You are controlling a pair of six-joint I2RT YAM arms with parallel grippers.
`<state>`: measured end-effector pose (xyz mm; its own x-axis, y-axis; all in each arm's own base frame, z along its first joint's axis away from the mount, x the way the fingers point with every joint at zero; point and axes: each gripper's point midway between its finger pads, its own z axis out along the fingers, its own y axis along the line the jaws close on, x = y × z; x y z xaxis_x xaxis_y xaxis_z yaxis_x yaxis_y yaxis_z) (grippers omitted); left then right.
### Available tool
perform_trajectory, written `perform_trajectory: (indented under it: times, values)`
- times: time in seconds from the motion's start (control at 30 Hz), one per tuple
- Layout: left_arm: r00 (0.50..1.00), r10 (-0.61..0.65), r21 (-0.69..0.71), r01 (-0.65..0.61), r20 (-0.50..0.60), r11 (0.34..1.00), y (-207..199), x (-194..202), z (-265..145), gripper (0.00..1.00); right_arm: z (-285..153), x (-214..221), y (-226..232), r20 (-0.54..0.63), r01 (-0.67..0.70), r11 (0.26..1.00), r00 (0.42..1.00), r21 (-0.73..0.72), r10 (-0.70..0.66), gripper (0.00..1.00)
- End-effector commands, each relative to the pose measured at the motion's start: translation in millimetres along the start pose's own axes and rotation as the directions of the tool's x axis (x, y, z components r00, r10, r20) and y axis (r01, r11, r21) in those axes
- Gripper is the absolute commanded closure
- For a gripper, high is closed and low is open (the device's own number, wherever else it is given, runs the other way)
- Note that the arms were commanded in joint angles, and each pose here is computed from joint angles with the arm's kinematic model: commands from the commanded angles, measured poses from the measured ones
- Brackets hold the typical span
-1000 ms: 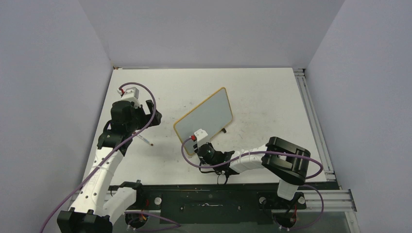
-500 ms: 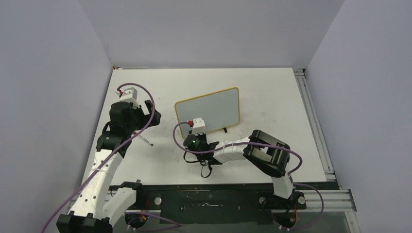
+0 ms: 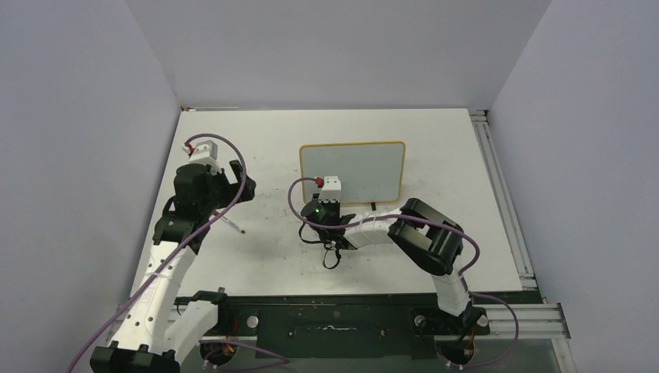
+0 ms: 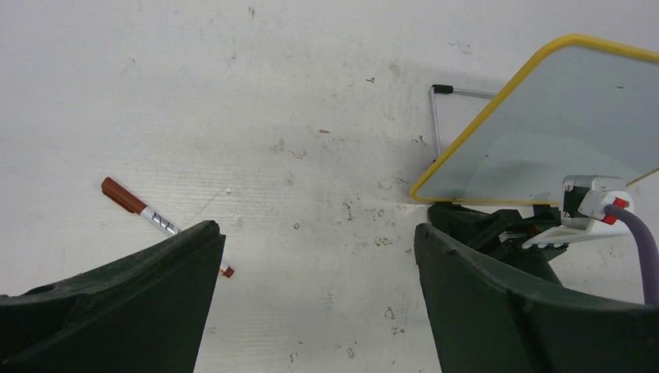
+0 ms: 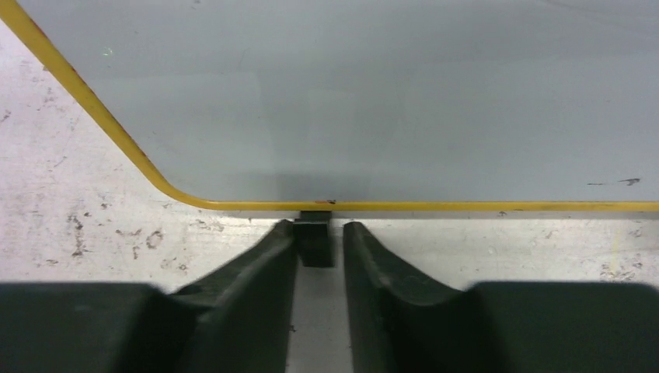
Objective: Write a sentence on the whiteboard
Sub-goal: Move the whiteboard stand to the center of the board, then open the whiteboard marker at the center of the board.
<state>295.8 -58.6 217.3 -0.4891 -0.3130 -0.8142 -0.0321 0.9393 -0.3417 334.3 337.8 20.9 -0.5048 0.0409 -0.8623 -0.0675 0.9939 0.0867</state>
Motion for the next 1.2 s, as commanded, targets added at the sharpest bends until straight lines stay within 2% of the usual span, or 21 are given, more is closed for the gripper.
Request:
perform_trajectory:
  times: [0.0,0.2,0.47,0.63,0.8,1.03,1.17]
  values:
    - [0.999,-0.027,-0.074,0.029,0.031,0.997,17,-1,-2,0.08,-6,-18,-8,0.049,-0.03,0.999,0.998,0.025,0.029,0.6]
    - [0.997,-0.079,-0.187,0.076,-0.006,0.979,43,17,-2,0.08,-34,-24,3,0.064,-0.002,0.999,0.998,-0.033,0.004,0.41]
    - [0.981,-0.193,-0.334,0.188,0.02,0.923,96,16,2,0.1,-82,-30,6,0.062,-0.034,0.977,0.997,-0.211,0.048,0.27]
    - [0.974,-0.222,-0.402,0.183,-0.052,0.897,114,31,17,0.18,-116,-61,-3,0.102,-0.026,0.952,0.993,-0.303,0.059,0.25]
    - [0.97,-0.215,-0.503,0.131,-0.112,0.854,140,40,32,0.32,-149,-94,-19,0.137,-0.02,0.915,0.987,-0.403,0.081,0.25]
    - [0.944,-0.259,-0.586,0.093,-0.206,0.805,168,58,59,0.48,-180,-127,-47,0.184,0.012,0.892,0.98,-0.452,0.081,0.25]
    - [0.931,-0.28,-0.618,0.08,-0.233,0.782,180,64,74,0.52,-191,-135,-55,0.204,0.016,0.885,0.975,-0.464,0.089,0.25]
